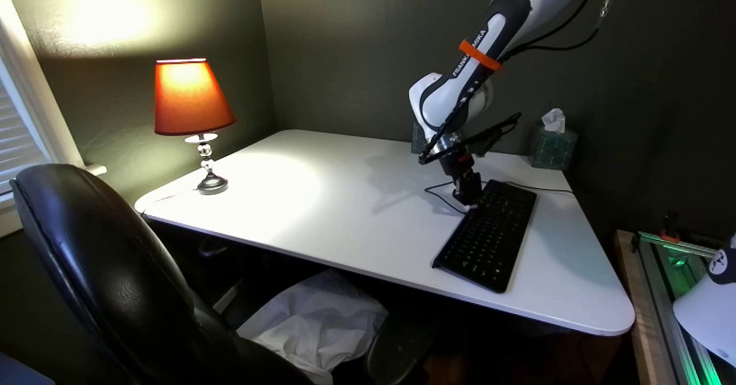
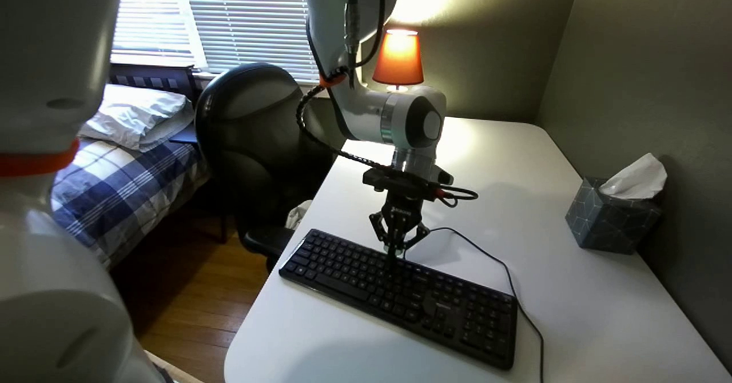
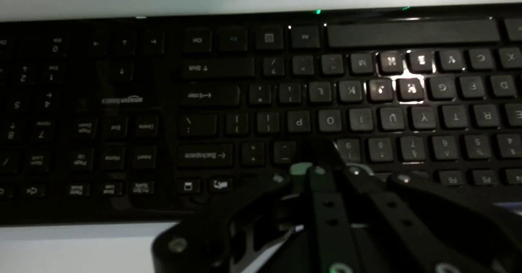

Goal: Press a key on the keyboard.

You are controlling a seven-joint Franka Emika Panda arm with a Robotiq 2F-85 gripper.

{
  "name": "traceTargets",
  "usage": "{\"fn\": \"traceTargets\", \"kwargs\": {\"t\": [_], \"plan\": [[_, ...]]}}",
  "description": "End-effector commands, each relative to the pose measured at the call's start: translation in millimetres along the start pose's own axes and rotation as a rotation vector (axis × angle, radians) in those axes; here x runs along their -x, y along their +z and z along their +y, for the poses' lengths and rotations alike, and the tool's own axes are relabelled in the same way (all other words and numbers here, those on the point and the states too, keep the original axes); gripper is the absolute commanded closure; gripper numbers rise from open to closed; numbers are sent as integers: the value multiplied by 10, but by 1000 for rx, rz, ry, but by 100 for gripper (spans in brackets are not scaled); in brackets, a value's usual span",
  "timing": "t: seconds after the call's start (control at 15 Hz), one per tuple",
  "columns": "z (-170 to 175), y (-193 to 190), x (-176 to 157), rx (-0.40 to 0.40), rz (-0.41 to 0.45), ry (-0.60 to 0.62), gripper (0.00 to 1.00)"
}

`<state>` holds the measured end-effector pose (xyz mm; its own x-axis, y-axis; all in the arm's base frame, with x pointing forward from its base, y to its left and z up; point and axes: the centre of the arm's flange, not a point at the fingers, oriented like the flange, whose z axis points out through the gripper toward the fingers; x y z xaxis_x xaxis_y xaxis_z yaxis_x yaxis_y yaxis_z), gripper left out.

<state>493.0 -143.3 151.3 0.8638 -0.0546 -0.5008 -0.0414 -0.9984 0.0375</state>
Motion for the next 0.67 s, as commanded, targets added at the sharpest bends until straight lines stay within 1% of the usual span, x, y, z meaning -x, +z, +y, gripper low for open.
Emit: {"fn": "traceTargets", "kwargs": {"t": [0.0, 0.2, 0.27, 0.33, 0.4, 0.6], "plan": [[-3, -52, 116, 15, 10, -4, 100], [0, -89, 153, 19, 19, -4, 100], [1, -105, 168, 16, 23, -2, 74], [0, -116, 189, 17, 28, -7, 72], [2, -129, 210, 17, 33, -5, 67], [5, -176, 302, 9, 49, -9, 45]]}}
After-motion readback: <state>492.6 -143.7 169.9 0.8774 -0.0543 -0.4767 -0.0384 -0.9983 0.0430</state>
